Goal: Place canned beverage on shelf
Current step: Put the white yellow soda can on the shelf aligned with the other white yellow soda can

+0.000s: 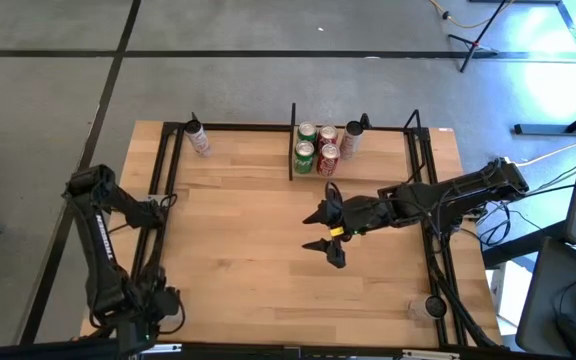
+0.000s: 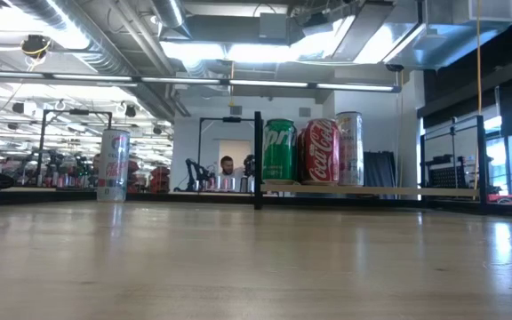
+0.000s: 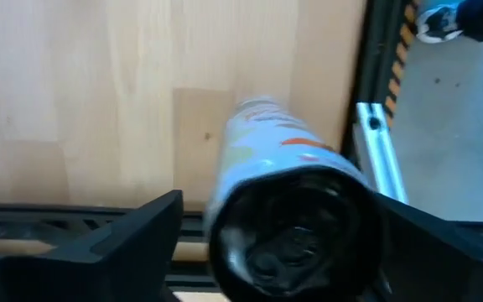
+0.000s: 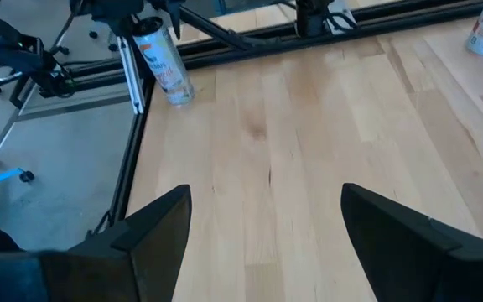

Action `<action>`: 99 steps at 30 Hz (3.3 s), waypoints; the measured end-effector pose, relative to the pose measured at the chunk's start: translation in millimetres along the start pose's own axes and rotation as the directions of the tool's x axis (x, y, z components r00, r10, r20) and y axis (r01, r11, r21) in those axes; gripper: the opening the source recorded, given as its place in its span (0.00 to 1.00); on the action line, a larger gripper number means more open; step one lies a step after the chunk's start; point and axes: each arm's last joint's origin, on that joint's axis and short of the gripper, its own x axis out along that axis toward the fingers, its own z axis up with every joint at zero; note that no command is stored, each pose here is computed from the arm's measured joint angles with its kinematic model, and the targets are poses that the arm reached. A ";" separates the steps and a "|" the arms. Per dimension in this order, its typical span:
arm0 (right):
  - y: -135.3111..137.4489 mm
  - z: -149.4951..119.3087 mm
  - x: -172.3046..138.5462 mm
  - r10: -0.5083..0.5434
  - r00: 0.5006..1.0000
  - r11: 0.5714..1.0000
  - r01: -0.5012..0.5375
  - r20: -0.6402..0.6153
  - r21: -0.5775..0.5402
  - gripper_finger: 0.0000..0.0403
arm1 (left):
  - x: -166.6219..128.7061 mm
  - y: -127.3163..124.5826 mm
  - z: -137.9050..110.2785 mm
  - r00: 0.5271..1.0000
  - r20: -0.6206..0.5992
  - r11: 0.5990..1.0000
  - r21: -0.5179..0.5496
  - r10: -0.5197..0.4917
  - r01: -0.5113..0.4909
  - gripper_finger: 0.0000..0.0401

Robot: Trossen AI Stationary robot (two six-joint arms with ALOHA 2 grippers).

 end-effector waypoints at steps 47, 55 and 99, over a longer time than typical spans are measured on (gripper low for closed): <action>18.1 -134.7 -46.4 -0.064 0.878 0.997 0.042 -0.474 -0.057 0.73 | -35.5 153.3 285.8 0.996 0.084 0.982 0.179 0.040 -0.055 0.56; 15.3 -139.9 -46.7 -0.063 0.872 0.995 0.020 -0.486 -0.094 0.73 | -1.4 143.4 304.7 0.999 0.015 0.970 0.239 0.037 -0.039 0.56; 34.4 -63.8 -16.0 -0.014 0.949 0.977 -0.055 0.315 0.207 0.73 | -130.6 101.7 124.7 0.892 0.400 0.973 0.002 0.211 -0.232 0.83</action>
